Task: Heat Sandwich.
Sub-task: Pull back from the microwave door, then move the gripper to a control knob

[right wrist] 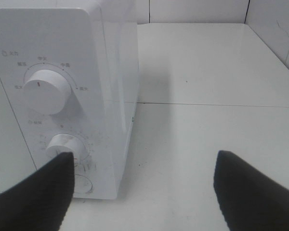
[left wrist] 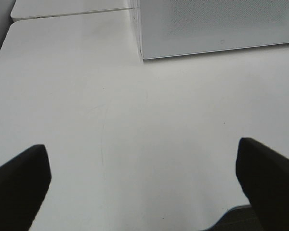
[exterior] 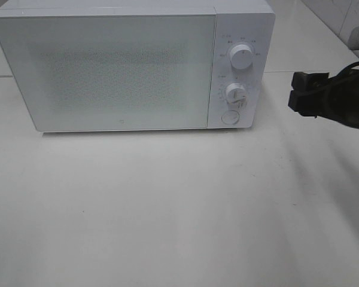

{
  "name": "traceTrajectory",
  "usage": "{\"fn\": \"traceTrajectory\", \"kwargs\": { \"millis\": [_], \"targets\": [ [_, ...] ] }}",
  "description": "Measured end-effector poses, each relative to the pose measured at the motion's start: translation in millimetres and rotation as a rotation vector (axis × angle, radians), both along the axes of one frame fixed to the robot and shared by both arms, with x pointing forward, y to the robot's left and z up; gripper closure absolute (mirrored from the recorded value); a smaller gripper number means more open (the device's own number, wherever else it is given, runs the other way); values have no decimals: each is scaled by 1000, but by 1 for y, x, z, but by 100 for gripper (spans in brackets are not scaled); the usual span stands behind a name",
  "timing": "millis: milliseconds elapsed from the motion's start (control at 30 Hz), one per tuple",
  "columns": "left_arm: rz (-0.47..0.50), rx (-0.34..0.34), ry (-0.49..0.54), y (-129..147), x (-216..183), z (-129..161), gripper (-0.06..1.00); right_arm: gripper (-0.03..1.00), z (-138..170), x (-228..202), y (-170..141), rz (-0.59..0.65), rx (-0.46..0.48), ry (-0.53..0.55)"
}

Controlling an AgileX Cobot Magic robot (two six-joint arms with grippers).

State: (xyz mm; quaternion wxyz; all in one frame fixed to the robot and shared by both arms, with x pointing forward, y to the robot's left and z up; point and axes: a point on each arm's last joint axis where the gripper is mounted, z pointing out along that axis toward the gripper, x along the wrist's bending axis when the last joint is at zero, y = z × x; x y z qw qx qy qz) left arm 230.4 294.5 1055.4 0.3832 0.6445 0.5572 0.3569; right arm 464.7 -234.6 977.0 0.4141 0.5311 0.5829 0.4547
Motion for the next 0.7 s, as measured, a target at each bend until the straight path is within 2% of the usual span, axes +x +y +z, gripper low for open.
{"fn": "traceTrajectory", "kwargs": {
  "millis": [367, 700],
  "targets": [
    [0, 0, 0, 0, 0, 0, -5, 20, -28, -1, 38, -29, -34, -50],
    [0, 0, 0, 0, 0, 0, -5, 20, -42, 12, 61, -26, -50, -34]
  ]
}}
